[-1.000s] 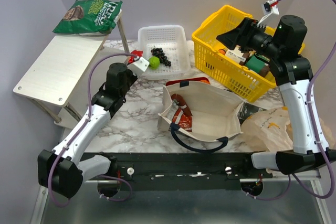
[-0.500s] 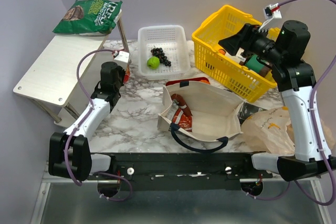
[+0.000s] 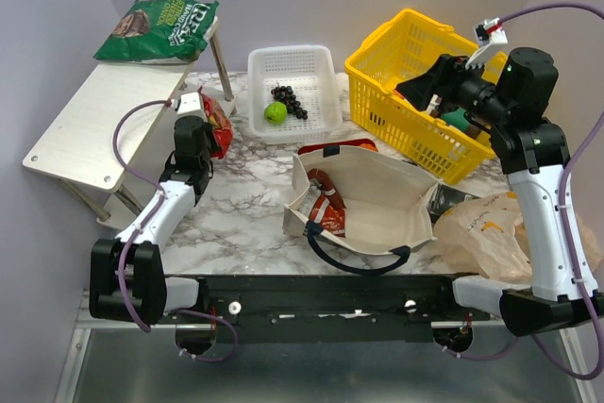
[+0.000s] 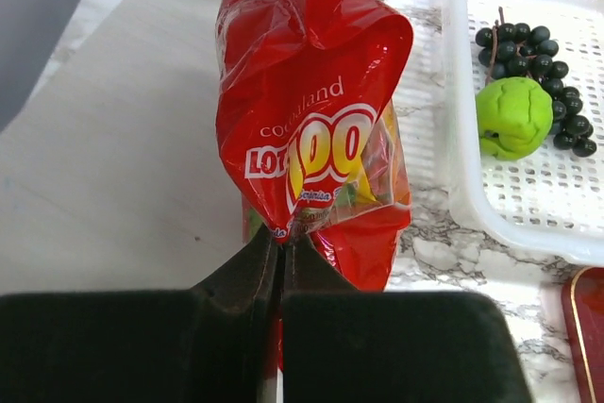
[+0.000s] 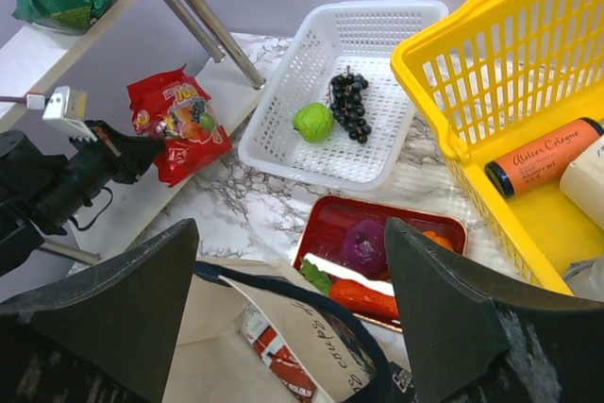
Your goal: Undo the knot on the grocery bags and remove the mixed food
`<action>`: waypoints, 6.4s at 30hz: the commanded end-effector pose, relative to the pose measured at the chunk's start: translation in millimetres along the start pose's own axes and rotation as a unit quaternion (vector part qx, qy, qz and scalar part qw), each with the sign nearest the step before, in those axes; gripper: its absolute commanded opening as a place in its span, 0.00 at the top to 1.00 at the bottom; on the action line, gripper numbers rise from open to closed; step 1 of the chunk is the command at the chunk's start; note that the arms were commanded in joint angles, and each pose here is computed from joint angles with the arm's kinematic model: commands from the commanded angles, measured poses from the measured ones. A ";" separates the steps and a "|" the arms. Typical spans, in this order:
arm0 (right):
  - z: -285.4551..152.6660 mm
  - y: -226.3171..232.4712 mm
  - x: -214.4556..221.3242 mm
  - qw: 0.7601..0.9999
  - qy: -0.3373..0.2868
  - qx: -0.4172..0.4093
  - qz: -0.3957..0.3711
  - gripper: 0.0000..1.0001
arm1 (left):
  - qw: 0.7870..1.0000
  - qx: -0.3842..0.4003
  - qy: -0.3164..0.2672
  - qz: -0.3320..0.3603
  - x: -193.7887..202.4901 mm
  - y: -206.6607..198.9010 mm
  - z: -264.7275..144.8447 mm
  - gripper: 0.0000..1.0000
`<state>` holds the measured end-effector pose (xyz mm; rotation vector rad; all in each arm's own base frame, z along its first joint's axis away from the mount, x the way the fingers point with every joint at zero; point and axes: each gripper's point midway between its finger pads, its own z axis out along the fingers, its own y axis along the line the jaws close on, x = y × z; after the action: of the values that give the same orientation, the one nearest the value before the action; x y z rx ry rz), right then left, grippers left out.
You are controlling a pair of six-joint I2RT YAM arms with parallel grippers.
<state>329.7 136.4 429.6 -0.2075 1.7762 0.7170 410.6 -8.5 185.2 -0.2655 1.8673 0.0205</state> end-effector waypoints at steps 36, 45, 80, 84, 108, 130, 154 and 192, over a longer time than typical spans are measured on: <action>-2.8 -18.7 18.4 0.999 0.010 0.012 0.035 0.12 | 0.962 0.039 0.242 -0.118 116.6 2.7 -94.0 0.41; 3.8 -21.3 23.1 0.999 0.018 0.005 0.045 0.12 | 0.970 0.135 0.200 -0.042 52.4 -57.8 -91.4 0.38; -12.6 -31.0 35.0 0.999 0.016 0.025 0.038 0.11 | 0.804 0.181 0.431 0.368 155.6 -60.1 -98.5 0.37; -12.4 -30.5 33.8 0.999 0.015 0.024 0.038 0.11 | 0.805 0.112 0.402 0.422 153.7 -38.9 -80.9 0.39; -21.7 -34.3 37.4 0.999 0.010 0.036 0.036 0.11 | 0.839 0.227 0.258 0.422 56.3 -111.8 -90.0 1.00; -21.7 -40.6 40.5 0.998 0.010 0.041 0.041 0.11 | 0.848 -0.024 0.081 0.523 -144.1 -47.0 -47.8 1.00; -34.8 -49.0 55.0 0.997 0.008 0.059 0.053 0.11 | 0.761 -0.067 0.181 0.619 25.2 27.1 -31.6 1.00; -37.1 -65.1 69.0 0.994 0.015 0.076 0.083 0.11 | 0.740 0.002 0.229 0.633 41.5 10.6 3.6 0.43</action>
<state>306.7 77.3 351.9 0.0282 1.8829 0.6666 393.9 0.0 149.9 1.0419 2.2251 0.9849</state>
